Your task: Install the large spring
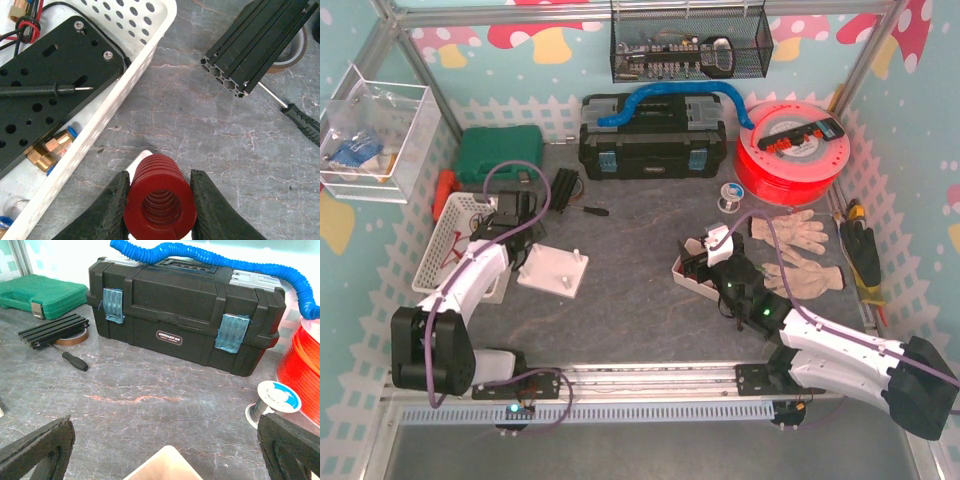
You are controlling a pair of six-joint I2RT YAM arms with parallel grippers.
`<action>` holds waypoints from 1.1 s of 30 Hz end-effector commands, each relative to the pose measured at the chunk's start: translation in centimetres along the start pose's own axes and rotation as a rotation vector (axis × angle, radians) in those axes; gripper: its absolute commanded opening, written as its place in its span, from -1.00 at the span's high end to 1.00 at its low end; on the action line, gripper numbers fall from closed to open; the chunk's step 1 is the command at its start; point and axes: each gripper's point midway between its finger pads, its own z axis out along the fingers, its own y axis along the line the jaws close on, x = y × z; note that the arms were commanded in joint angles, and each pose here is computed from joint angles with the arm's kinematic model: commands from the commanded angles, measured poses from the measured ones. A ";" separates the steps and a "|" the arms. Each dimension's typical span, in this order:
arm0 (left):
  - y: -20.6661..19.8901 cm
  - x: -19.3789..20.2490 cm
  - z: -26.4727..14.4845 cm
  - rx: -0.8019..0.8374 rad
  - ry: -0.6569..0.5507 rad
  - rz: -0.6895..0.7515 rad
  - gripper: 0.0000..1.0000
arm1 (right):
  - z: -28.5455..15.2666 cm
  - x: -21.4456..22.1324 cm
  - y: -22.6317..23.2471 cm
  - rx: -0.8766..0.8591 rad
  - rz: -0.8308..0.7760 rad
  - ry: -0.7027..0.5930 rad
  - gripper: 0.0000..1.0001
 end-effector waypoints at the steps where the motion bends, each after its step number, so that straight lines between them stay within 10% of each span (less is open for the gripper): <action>1: 0.0 0.2 0.9 0.000 0.006 0.017 1.00 | -0.1 -0.6 -0.5 0.017 0.019 -0.023 -0.97; 33: 0.7 -1.8 -2.6 -0.032 -0.045 0.057 0.97 | -0.1 -0.6 -0.6 0.025 0.012 -0.023 -0.97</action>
